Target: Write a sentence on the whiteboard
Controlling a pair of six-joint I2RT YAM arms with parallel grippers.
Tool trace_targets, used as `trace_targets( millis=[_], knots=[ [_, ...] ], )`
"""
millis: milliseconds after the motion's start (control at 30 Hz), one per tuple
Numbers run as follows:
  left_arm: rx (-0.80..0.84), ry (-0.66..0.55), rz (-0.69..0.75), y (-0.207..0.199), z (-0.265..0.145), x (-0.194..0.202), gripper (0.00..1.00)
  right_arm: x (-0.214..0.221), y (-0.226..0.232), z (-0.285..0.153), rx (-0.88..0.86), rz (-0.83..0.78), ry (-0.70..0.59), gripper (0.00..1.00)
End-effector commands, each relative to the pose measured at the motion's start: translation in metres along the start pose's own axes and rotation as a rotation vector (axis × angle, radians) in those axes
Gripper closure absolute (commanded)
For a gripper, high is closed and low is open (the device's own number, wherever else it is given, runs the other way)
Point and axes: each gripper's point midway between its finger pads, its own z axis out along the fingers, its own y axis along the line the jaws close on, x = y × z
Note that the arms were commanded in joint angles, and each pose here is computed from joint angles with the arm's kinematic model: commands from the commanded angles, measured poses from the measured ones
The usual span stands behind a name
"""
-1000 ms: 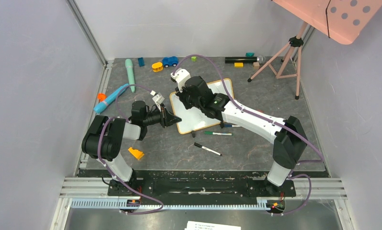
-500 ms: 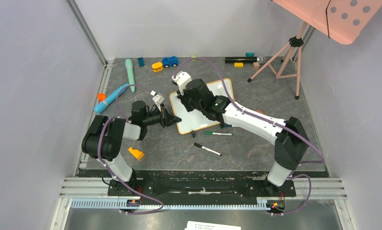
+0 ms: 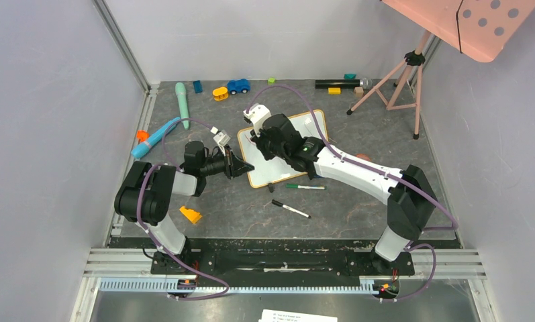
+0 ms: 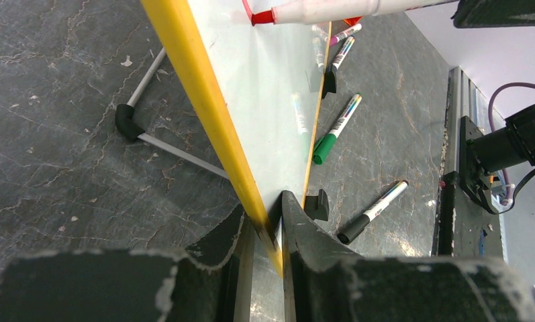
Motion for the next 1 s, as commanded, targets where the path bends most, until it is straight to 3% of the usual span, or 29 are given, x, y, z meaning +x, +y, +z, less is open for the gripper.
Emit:
trace_targets(
  millis=[0, 967],
  knots=[
    [-0.055, -0.028, 0.063, 0.014, 0.001, -0.009, 0.91, -0.018, -0.005, -0.006, 0.024, 0.015, -0.058, 1.00],
    [-0.054, -0.028, 0.065, 0.014, 0.001, -0.010, 0.92, -0.047, -0.020, 0.005, 0.092, -0.010, -0.093, 1.00]
  ],
)
